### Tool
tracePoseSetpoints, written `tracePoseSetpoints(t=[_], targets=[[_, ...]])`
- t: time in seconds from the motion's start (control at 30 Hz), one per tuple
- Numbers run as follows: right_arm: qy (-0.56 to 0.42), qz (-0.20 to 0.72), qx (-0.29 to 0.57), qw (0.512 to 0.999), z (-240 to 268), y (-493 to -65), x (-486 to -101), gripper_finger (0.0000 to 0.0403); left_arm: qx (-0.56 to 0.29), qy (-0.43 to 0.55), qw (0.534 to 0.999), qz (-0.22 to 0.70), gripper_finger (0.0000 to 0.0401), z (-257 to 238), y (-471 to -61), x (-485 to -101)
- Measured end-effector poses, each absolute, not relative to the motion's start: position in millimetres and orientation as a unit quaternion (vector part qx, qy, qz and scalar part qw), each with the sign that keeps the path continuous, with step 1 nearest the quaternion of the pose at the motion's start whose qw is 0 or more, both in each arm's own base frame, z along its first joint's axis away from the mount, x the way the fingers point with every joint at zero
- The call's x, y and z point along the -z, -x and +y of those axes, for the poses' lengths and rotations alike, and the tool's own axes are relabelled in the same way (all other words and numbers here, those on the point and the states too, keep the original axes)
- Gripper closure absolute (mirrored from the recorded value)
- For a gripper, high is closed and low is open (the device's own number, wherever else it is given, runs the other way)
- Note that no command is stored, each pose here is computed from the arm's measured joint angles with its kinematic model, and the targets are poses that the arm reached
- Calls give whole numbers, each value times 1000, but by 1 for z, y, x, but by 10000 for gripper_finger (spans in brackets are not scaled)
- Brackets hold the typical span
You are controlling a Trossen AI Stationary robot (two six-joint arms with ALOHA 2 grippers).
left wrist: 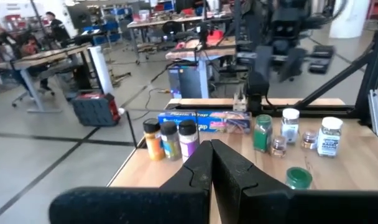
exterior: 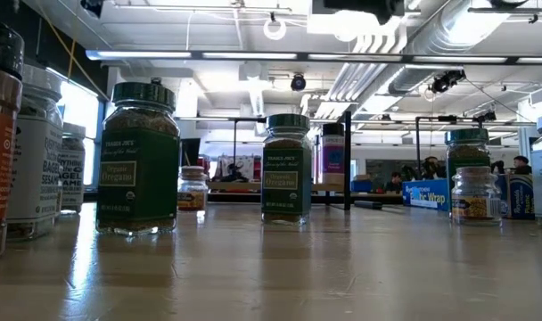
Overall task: Shelf spices
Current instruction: Put the black seasoning bottle on the shelf aligned with the other black seasoning bottles
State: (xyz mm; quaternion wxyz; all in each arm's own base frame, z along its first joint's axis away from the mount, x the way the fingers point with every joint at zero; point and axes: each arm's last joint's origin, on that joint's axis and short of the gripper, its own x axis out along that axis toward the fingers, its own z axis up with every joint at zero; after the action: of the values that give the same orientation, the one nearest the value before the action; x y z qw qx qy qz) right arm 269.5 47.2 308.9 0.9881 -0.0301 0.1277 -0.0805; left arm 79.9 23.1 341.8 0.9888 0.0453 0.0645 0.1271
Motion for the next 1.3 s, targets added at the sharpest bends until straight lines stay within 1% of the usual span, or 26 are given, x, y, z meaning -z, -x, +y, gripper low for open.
tracePoseSetpoints(t=[0.1,0.23,0.33,0.4,0.5,0.63,0.73,0.8,0.93,1.03,1.13,1.3], targets=[[50,141,21,988,56,-295,-317,323,-128,-30,988,80,401,23,-78,-338],[100,172,-52,979,68,-327,-320,323,-127,-23,985,111,401,22,-77,-332],[131,179,-81,972,78,-352,-321,322,-126,-20,983,130,401,23,-79,-329],[140,180,-95,969,84,-368,-321,321,-125,-19,983,137,401,23,-80,-328],[133,194,-146,961,94,-392,-321,315,-125,-18,982,141,401,24,-81,-327],[114,211,-227,944,106,-422,-319,288,-137,-14,980,144,401,25,-85,-327],[95,211,-295,927,117,-444,-316,255,-159,1,976,150,401,28,-89,-326],[89,213,-321,919,126,-458,-309,230,-170,6,973,157,401,30,-92,-325],[90,228,-326,913,141,-483,-288,176,-173,10,970,169,401,31,-97,-323],[89,251,-310,913,150,-497,-271,147,-175,23,968,176,401,32,-100,-321],[99,280,-283,912,158,-507,-255,136,-179,46,967,178,401,33,-102,-320],[108,330,-248,904,176,-513,-234,135,-187,91,961,183,401,32,-100,-318]])
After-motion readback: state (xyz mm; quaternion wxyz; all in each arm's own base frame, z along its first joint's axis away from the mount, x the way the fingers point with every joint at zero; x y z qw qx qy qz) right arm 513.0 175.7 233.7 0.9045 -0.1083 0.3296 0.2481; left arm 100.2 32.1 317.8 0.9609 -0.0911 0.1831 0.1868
